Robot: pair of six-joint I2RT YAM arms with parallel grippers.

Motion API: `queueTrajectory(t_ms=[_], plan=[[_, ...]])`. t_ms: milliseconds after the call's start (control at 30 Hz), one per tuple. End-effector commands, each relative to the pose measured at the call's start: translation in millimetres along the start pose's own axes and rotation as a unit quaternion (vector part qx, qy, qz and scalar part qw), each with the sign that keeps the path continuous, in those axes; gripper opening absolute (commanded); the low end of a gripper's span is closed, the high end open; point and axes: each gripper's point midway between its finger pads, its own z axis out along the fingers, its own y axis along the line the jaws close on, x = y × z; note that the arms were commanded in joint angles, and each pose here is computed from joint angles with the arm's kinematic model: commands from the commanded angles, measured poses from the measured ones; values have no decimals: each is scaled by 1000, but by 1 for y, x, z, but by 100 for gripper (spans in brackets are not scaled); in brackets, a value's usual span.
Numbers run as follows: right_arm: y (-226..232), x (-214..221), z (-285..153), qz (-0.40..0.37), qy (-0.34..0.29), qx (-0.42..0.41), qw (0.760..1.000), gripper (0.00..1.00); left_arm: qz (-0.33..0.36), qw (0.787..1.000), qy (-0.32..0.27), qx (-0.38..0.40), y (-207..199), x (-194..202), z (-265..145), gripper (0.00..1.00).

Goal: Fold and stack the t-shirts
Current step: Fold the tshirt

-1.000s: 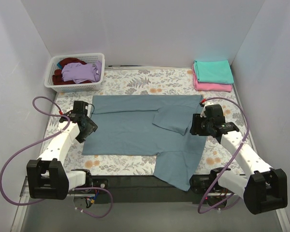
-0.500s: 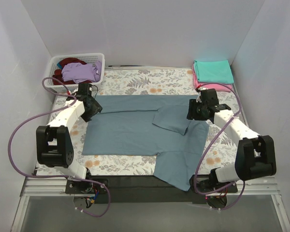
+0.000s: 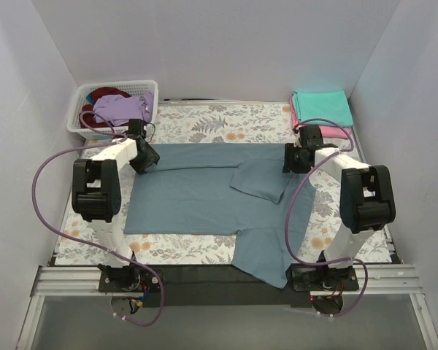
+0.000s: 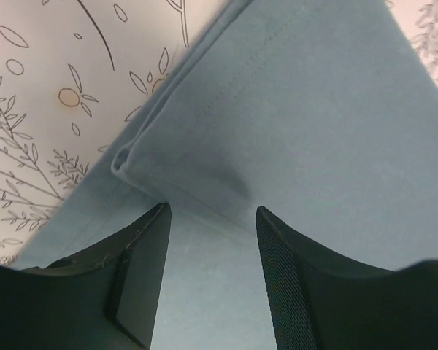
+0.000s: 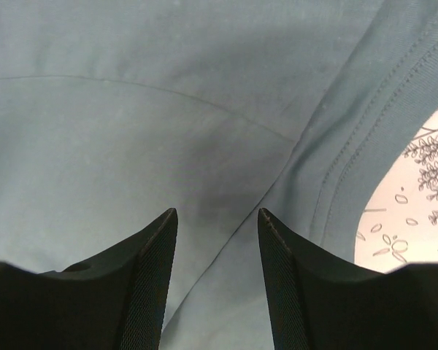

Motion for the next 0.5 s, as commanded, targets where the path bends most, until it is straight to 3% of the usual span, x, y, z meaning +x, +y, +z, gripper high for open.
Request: queueTrajectory(t_ms=[0,467], plan=[[-2,-28,7,-10,-32,2,999,55,-6,1000,-27,3,-12,-18,-1,49],[-33,-27,50,12,-14,24,1000,55,-17,999,-13,-38,-6,-11,40,47]])
